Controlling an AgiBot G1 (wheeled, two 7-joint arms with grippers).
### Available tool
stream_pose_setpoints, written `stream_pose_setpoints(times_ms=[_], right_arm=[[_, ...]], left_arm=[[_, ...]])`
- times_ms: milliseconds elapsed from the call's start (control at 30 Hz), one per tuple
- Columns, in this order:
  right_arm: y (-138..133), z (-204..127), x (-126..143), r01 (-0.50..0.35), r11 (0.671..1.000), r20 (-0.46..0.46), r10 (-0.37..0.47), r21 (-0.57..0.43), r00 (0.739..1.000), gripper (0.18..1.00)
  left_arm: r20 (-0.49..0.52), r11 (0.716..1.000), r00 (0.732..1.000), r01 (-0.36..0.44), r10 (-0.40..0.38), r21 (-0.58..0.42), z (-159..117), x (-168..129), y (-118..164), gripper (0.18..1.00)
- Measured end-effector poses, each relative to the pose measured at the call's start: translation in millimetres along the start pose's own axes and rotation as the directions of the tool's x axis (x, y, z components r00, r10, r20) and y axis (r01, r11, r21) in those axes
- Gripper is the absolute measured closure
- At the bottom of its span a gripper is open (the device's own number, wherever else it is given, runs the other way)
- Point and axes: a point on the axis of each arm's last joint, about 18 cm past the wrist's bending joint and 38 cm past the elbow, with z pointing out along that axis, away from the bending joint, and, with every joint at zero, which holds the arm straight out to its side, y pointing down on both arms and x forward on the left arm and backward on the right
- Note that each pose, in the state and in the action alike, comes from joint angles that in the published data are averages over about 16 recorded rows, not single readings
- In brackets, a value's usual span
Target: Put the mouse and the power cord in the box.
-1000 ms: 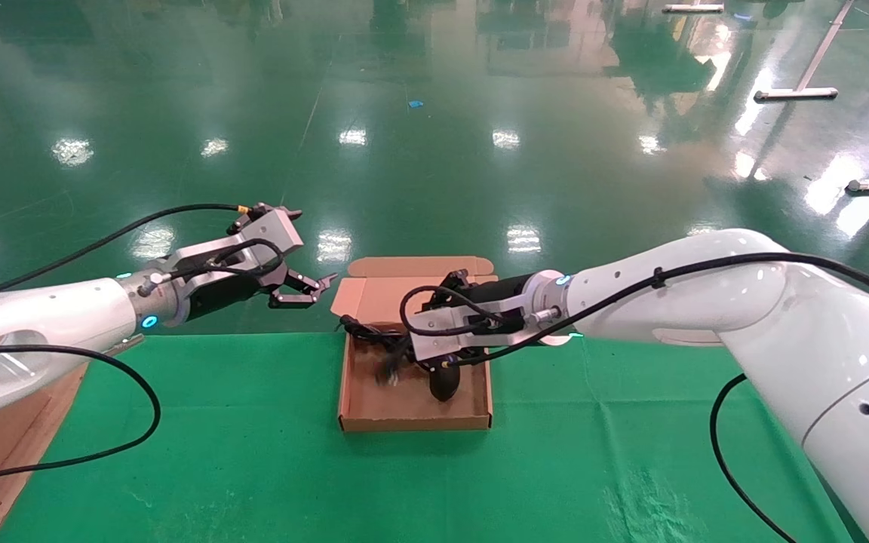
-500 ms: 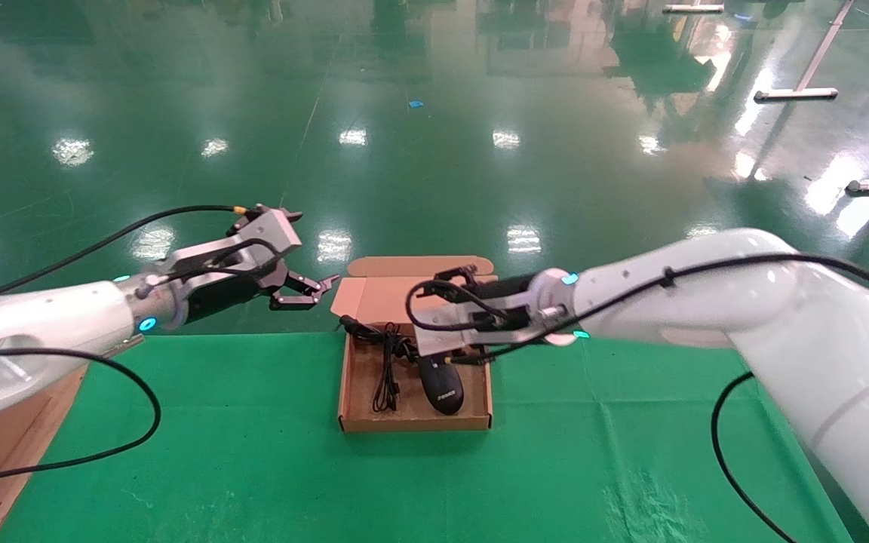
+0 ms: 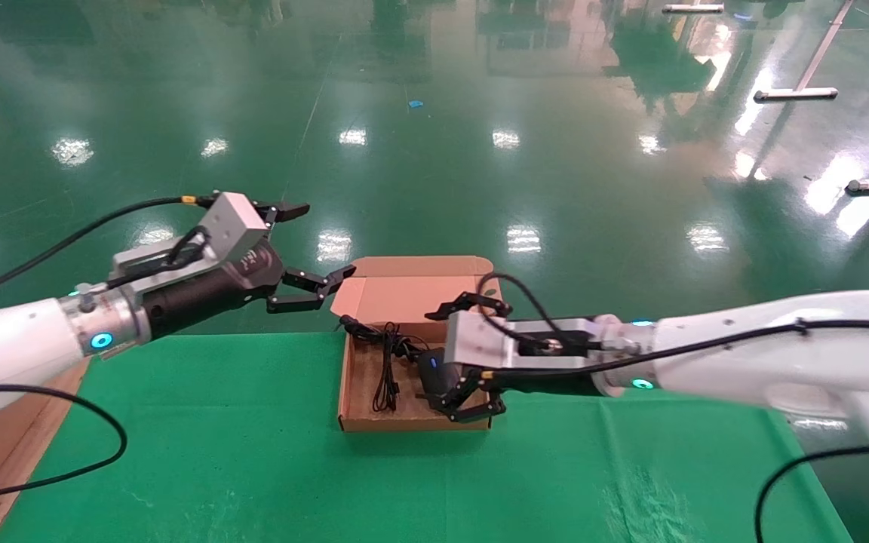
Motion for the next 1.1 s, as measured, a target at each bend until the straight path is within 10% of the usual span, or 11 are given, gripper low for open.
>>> stream_pose_setpoints(times_ms=[600,1100], right_arm=[[-7,-90,-33,-0.296,0.923,0.047,0.294,0.245,0.955,0.181],[-32,-177,-63,-0.423,0.823,0.157,0.394,0.379,0.906,0.178]], left_arm=[[-0.197,0.968,0.970,0.179,-0.143,0.177,-66,32,-45,0.184],[-0.435,0.938,0.882,0.289,-0.182,0.193,-130,76,-86,0.184]])
